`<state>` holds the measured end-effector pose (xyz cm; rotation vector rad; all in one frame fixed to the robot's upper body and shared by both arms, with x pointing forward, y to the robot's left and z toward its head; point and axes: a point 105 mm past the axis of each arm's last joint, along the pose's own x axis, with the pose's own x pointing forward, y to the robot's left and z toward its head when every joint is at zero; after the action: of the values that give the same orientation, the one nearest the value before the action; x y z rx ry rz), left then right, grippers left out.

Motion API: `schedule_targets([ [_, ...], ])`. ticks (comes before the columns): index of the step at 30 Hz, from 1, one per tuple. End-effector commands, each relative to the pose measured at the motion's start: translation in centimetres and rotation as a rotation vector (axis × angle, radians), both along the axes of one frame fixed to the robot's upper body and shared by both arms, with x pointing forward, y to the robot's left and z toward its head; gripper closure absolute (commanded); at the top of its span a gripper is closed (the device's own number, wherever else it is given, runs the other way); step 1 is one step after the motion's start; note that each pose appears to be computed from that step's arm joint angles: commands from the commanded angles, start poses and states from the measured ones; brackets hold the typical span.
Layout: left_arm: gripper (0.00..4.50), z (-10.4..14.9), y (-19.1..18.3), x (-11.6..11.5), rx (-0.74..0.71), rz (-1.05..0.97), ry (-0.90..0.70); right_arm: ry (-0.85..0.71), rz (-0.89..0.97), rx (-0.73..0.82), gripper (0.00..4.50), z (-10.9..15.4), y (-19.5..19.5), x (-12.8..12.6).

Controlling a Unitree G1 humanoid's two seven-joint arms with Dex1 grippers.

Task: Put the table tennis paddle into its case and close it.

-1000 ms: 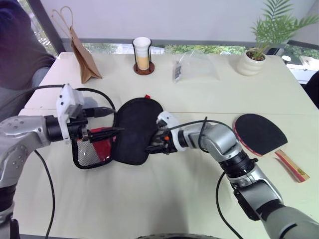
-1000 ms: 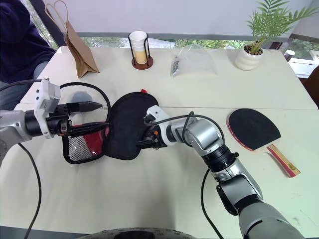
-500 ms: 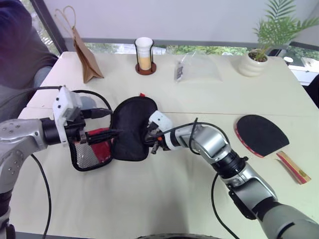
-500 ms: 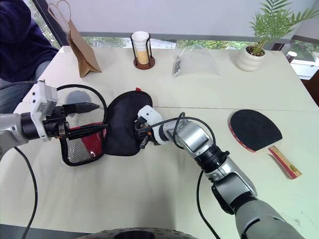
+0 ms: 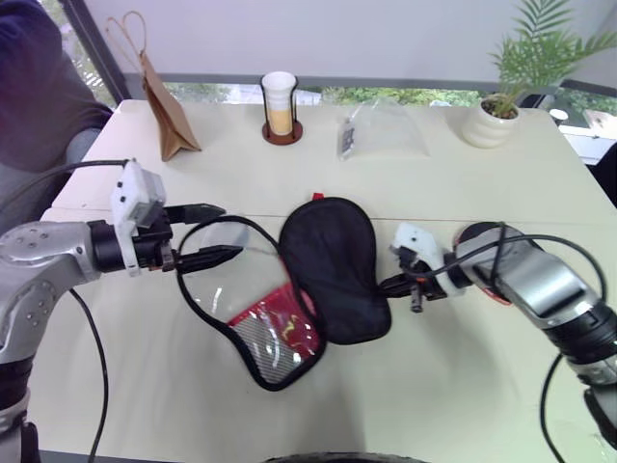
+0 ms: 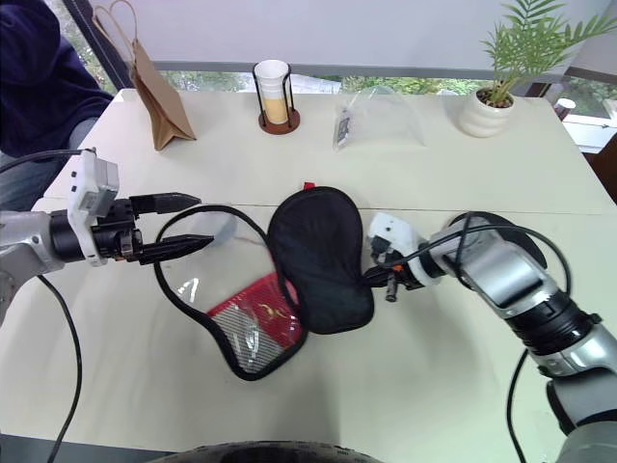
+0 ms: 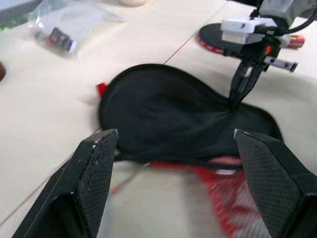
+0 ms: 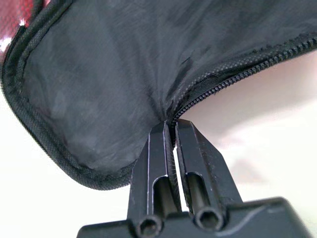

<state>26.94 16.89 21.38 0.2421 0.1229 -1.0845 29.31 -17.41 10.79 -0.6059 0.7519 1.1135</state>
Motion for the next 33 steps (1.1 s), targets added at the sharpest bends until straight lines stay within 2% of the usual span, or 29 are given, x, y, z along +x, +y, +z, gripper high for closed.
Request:
schedule_targets([
  [1,0.58,0.5,-0.5,0.0,0.000,-0.018,-0.037,-0.060,-0.006,-0.030,4.42,1.4,-2.7,0.8],
  [7,0.58,0.3,-1.2,0.2,-0.005,-0.039,-0.039,-0.055,-0.026,-0.065,4.42,1.7,-5.8,1.6],
  [12,0.58,0.3,-1.7,0.2,-0.008,-0.052,-0.040,-0.063,-0.038,-0.069,4.42,1.3,-6.2,2.5],
  [13,0.58,0.2,-1.7,0.2,-0.008,-0.055,-0.039,-0.070,-0.045,-0.066,3.85,1.3,-6.3,2.7],
  [16,0.58,0.0,-2.0,0.2,-0.008,-0.068,-0.034,-0.098,-0.069,-0.043,2.63,2.3,-6.5,2.9],
  [19,0.58,-0.3,-2.4,0.4,-0.001,-0.088,-0.030,-0.153,-0.112,-0.045,1.05,4.3,-7.4,2.9],
  [21,0.58,-0.5,-2.7,0.6,-0.001,-0.110,-0.028,-0.221,-0.189,-0.039,0.06,6.6,-8.6,2.8],
  [23,0.58,-0.6,-2.9,0.8,-0.003,-0.126,-0.028,-0.286,-0.248,-0.052,0.06,8.3,-9.8,2.4],
  [28,0.58,-0.8,-3.5,1.0,-0.008,-0.169,-0.023,-0.333,-0.410,-0.099,0.06,9.7,-13.0,0.0],
  [33,0.58,-0.9,-4.4,1.1,-0.009,-0.243,-0.013,-0.275,-0.587,-0.189,0.06,7.5,-17.6,-4.4],
])
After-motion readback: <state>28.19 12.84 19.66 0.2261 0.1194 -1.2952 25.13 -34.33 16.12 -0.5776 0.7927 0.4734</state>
